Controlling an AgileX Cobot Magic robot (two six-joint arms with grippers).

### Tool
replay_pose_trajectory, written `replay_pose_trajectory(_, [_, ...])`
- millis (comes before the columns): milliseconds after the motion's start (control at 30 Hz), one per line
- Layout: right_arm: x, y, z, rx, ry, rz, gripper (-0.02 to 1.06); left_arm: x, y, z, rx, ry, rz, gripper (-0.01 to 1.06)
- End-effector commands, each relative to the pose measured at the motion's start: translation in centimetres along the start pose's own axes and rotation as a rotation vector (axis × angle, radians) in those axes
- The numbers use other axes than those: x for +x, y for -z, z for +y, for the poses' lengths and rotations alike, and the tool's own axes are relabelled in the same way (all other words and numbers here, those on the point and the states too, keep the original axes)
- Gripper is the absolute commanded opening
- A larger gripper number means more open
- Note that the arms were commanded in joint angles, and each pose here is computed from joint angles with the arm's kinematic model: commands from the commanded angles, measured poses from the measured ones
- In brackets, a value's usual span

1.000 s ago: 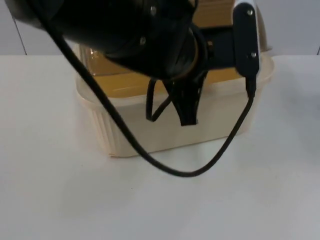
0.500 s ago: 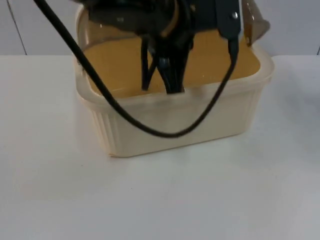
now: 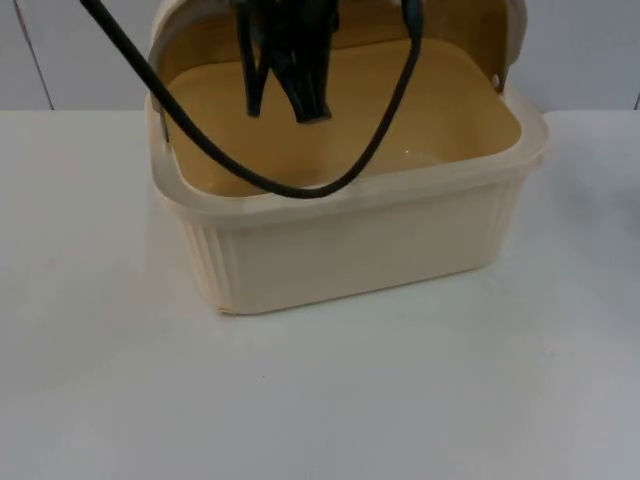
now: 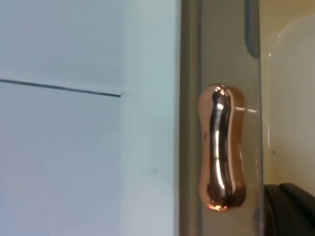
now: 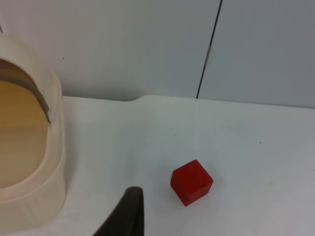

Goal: Open the box lid with the left hand, place the block into the box with the right hand, then close the box lid with the left hand.

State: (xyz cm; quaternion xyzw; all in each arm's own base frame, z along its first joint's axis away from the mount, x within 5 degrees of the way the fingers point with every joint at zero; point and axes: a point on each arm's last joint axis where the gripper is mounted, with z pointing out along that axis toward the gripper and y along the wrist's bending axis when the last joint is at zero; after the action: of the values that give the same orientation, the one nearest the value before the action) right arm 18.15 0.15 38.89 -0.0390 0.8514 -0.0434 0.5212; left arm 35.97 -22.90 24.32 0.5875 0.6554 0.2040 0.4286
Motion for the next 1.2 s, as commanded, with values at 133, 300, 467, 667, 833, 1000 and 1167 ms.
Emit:
replay_pose_trajectory(133, [-0.2, 0.2, -0.1, 0.006, 0.004, -0.009, 1.05, -1.7, 3.3, 0.7, 0.009, 0.148, -0.006, 0.0])
replay_pose_trajectory(300, [-0.2, 0.2, -0.1, 0.006, 0.004, -0.009, 1.05, -2.9, 6.7, 0.2, 0.083, 0.285, -0.037, 0.0])
replay_pose_trajectory(467, [-0.2, 0.2, -0.1, 0.005, 0.004, -0.007, 1.05, -2.7, 10.7, 0.1, 0.171, 0.52, -0.103, 0.0])
replay_pose_trajectory(667, [-0.2, 0.2, -0.1, 0.005, 0.003, -0.003, 1.05, 0.6, 14.7, 1.7, 0.157, 0.719, -0.13, 0.0])
replay_pose_trajectory(833, [-0.2, 0.2, -0.1, 0.003, 0.0, -0.003, 1.05, 5.0, 16.2, 4.8, 0.067, 0.921, -0.078, 0.0])
replay_pose_trajectory(1000, [-0.2, 0.2, -0.1, 0.003, 0.0, -0.003, 1.05, 11.3, 17.3, 8.4, -0.127, 1.132, -0.012, 0.0])
replay_pose_trajectory(1167, [-0.2, 0.2, -0.1, 0.003, -0.001, -0.007, 1.05, 16.2, 18.5, 10.3, -0.285, 1.226, 0.066, 0.0])
